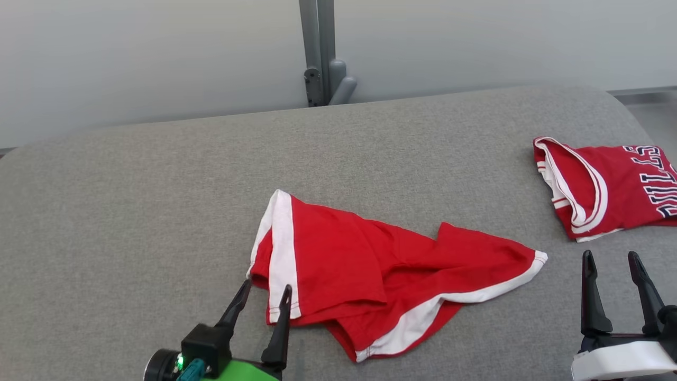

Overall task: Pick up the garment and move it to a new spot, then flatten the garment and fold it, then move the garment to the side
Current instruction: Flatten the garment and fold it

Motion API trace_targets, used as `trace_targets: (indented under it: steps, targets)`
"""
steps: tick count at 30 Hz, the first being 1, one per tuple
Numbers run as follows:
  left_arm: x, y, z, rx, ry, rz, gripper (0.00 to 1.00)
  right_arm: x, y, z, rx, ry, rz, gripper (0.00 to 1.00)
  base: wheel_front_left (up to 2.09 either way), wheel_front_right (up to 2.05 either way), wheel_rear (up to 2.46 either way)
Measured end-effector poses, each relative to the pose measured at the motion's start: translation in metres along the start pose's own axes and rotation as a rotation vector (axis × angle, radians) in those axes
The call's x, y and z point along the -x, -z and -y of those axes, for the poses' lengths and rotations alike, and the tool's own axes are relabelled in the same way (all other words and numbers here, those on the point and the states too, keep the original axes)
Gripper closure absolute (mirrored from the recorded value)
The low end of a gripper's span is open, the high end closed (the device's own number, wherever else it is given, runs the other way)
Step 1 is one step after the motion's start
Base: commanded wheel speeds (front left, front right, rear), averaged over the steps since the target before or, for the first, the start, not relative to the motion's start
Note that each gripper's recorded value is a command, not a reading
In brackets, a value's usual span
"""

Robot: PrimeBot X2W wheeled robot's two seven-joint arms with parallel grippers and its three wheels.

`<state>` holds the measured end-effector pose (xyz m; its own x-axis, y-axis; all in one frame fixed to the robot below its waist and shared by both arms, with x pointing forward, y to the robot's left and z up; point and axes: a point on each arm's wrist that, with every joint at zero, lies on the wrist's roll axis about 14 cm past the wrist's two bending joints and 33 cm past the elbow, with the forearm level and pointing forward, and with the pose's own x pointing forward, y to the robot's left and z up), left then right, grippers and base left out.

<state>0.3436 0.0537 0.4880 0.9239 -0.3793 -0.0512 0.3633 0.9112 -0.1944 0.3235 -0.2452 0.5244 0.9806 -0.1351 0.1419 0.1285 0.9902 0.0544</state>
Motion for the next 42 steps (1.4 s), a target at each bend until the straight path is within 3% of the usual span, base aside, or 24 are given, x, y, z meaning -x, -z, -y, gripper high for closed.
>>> trace_targets:
  steps: [5,15,25,35,42]
  targets:
    - [0.03,0.006,-0.024,0.004,-0.103,0.003,0.0,0.001,0.0,-0.006,-0.003,-0.024,0.001,0.0,0.0,0.0,0.0]
    - [0.054,0.016,-0.029,0.043,-0.164,0.011,0.0,-0.001,0.001,-0.017,-0.012,-0.059,0.0,0.0,0.0,0.0,0.0]
    - [0.042,0.068,0.043,0.277,0.06,-0.235,0.0,0.004,0.001,-0.013,-0.008,-0.045,-0.002,0.0,0.0,0.0,0.0]
    - [0.019,0.096,0.06,0.364,0.097,-0.39,0.0,0.01,0.003,0.003,0.001,0.008,-0.012,0.0,0.0,0.0,0.0]
    - [0.015,0.11,0.085,0.39,0.209,-0.475,0.0,0.019,0.005,0.02,0.009,0.065,-0.023,0.0,0.0,0.0,0.0]
